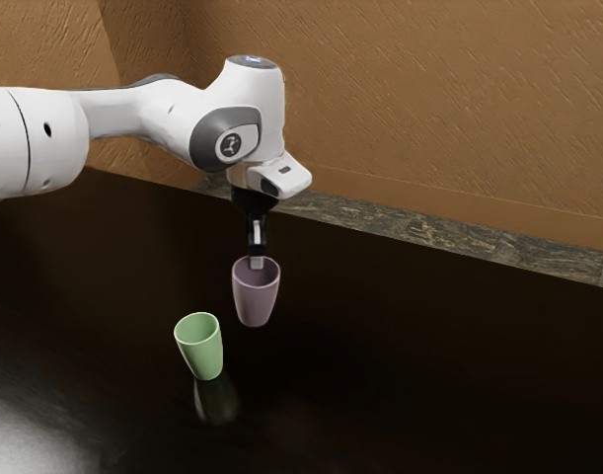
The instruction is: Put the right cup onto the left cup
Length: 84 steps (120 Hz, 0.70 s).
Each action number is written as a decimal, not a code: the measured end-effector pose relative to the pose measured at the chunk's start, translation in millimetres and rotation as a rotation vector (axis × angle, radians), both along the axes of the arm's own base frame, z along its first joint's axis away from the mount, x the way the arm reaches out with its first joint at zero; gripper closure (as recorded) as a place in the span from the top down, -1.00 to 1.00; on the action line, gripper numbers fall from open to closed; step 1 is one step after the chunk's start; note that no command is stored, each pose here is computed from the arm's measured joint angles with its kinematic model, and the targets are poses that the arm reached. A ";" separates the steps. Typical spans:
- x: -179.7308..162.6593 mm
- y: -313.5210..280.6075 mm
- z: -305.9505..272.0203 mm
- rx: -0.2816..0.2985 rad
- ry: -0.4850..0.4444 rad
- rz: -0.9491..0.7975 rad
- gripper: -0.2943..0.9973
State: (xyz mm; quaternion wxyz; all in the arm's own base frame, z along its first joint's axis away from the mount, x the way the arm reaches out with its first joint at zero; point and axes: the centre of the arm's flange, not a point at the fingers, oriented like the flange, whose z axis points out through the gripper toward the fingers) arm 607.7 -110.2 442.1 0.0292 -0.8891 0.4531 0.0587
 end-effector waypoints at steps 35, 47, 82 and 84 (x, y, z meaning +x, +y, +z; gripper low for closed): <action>-14.9 49.2 13.7 0.015 -0.071 0.083 -0.67; -19.2 60.8 16.0 0.019 -0.085 0.101 -0.67; -53.5 61.9 8.2 0.015 -0.062 0.115 -0.67; -54.8 62.1 8.1 0.015 -0.061 0.116 -0.67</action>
